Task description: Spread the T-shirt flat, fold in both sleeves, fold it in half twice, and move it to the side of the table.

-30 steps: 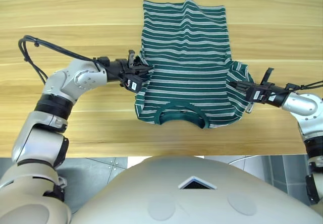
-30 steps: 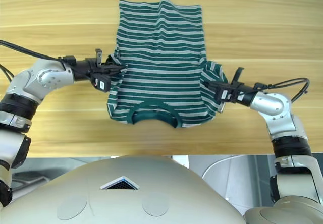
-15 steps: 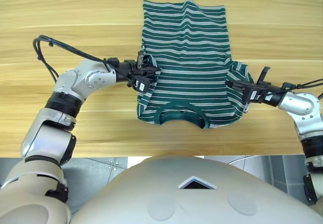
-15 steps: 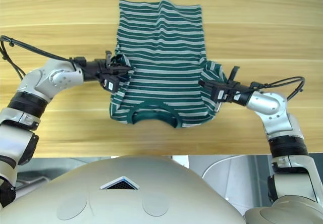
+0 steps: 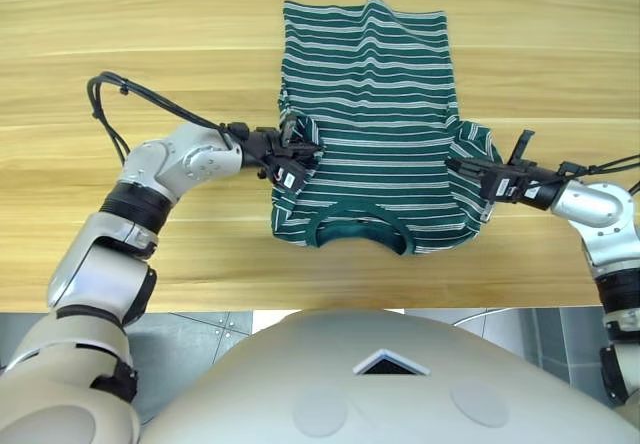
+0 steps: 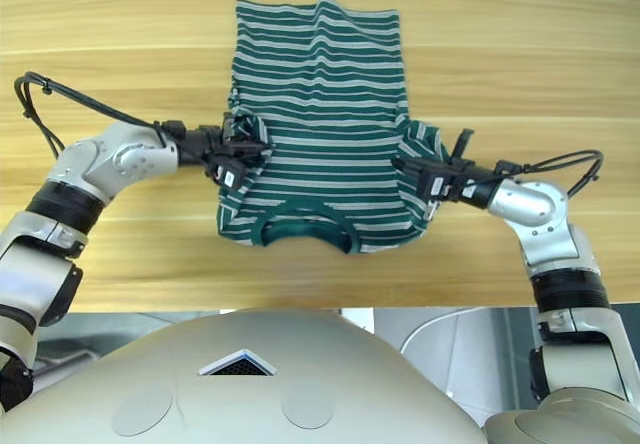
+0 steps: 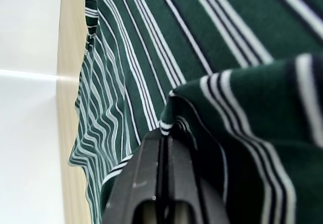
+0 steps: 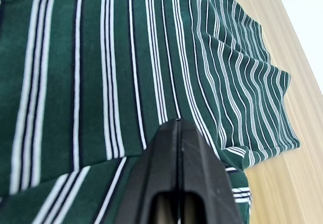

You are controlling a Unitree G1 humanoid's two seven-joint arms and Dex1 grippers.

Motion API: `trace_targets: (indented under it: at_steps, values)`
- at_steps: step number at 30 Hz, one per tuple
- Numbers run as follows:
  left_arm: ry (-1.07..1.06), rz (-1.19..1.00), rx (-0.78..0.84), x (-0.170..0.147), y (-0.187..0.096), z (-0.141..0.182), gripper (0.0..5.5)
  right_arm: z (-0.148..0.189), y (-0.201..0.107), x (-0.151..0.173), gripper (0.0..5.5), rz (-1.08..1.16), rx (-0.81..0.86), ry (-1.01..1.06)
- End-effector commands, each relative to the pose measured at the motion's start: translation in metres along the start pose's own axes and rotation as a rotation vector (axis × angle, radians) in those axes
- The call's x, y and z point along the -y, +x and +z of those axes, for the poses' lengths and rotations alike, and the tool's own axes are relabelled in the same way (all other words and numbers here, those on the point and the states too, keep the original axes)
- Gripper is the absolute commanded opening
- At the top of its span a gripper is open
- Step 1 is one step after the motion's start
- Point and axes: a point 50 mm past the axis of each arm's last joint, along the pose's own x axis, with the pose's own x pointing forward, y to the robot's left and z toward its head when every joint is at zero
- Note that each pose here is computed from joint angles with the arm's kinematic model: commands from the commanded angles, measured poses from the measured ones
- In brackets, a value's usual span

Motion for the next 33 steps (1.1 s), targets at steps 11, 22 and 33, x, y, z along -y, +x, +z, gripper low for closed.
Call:
trace_targets:
  at_steps: [11,22,33]
  values:
    - [-0.036,0.030,0.027,-0.009,0.000,0.006,2.08,0.003,0.002,0.004,0.00,0.000,0.015,-0.007]
    - [-0.033,0.065,0.016,-0.009,0.003,0.006,3.79,0.008,-0.019,0.037,0.64,-0.221,0.057,0.017]
    - [0.001,0.140,-0.050,-0.018,-0.016,-0.004,5.37,-0.038,-0.081,0.016,2.49,-0.179,-0.351,0.006]
